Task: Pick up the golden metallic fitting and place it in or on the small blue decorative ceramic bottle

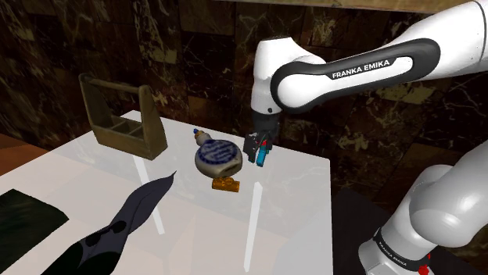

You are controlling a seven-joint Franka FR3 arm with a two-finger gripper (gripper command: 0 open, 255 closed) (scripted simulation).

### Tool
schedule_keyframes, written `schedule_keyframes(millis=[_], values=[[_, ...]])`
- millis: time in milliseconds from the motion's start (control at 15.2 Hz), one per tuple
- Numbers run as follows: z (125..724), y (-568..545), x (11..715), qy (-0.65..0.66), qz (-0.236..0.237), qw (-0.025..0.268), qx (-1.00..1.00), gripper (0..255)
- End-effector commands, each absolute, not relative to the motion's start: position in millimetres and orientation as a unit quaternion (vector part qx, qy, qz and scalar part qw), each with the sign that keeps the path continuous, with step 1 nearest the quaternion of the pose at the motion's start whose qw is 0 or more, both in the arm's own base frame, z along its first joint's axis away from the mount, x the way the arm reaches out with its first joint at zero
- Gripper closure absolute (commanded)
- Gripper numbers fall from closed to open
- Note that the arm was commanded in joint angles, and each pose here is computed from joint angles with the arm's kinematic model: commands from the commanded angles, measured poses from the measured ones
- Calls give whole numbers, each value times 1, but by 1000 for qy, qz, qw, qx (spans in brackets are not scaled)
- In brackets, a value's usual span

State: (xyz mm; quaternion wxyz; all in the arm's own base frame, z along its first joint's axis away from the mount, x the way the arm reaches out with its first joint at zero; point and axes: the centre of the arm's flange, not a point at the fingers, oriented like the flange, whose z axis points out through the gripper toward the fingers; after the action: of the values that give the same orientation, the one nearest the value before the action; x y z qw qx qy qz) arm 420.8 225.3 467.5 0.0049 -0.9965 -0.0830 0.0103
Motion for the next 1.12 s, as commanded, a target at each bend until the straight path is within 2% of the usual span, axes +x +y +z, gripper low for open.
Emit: schedule_keyframes(millis=[0,462,1056], values=[[453,247,432,-89,8,1,-996,0],[411,321,463,-109,1,-15,-994,0],[372,320,463,-109,1,-15,-994,0]])
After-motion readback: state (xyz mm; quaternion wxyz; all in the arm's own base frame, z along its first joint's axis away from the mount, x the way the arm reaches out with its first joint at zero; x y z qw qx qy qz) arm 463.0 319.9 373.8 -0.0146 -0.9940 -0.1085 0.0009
